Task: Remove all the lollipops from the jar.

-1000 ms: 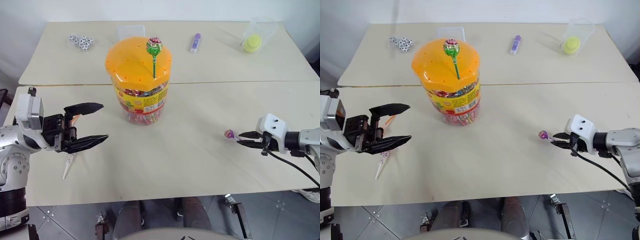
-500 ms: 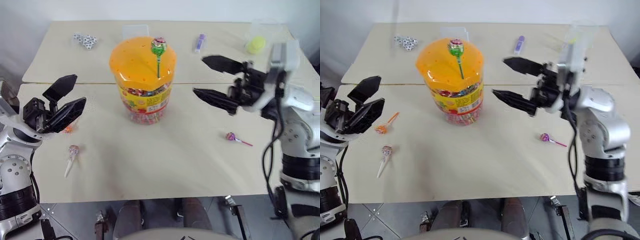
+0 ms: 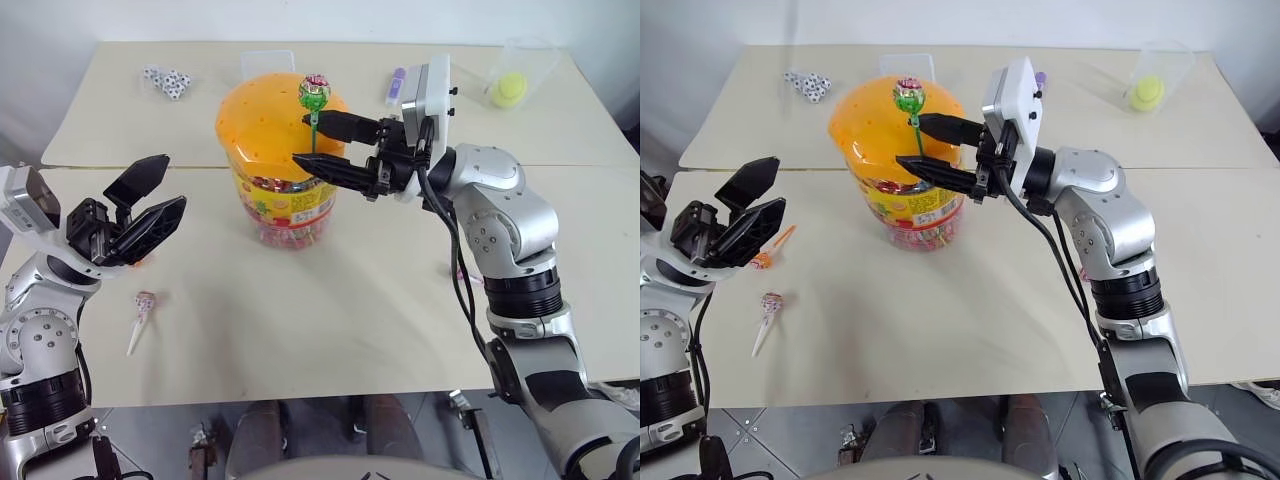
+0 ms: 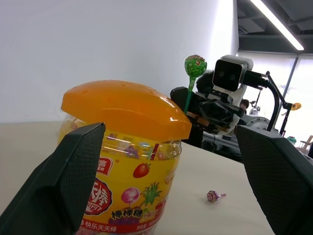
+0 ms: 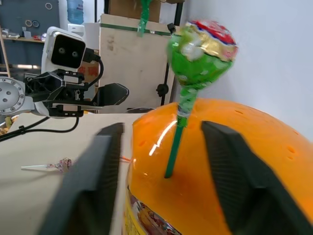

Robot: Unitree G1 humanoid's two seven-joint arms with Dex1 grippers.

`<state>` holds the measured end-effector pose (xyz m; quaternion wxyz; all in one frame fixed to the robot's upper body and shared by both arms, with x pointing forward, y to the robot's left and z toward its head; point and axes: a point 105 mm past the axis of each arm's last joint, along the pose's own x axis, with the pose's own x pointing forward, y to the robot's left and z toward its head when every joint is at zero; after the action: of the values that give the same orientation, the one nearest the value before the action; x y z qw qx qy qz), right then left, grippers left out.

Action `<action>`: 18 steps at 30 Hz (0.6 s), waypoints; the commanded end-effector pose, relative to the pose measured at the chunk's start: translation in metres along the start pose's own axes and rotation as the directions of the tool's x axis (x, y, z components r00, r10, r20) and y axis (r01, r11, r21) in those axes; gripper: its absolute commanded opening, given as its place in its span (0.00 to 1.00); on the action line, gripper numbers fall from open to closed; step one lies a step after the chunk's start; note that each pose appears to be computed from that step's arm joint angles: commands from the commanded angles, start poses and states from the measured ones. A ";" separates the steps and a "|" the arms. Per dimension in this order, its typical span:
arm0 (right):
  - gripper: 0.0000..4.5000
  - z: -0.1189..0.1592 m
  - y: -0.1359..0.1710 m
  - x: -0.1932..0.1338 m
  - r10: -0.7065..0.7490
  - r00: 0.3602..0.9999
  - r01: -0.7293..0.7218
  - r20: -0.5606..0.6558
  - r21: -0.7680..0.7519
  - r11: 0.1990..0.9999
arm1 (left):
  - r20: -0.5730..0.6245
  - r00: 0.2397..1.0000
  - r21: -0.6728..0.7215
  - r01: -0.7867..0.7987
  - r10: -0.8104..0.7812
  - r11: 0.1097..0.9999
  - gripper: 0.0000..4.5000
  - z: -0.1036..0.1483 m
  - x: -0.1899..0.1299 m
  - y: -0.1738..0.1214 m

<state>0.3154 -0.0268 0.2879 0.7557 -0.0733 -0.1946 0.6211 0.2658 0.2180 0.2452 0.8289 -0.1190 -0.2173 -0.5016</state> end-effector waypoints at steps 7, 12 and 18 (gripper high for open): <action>0.01 0.041 -0.007 -0.005 0.007 0.982 -0.007 0.191 -0.002 1.000 | 0.041 0.998 0.061 0.043 -0.046 0.997 1.00 0.017 0.009 -0.007; 0.01 0.077 -0.019 -0.075 -0.052 0.983 0.039 0.177 0.074 0.997 | -0.056 0.982 0.131 0.184 -0.178 0.974 1.00 0.024 0.027 -0.026; 0.01 0.010 -0.028 -0.186 -0.256 0.808 0.247 -0.530 -0.090 0.965 | -0.345 0.919 0.165 0.257 -0.188 0.952 1.00 -0.011 0.003 -0.025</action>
<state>0.3094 -0.1948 0.2796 0.8528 -0.1650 -0.0231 0.4949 0.2498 0.1970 0.2470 0.8022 0.0405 -0.1594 -0.5739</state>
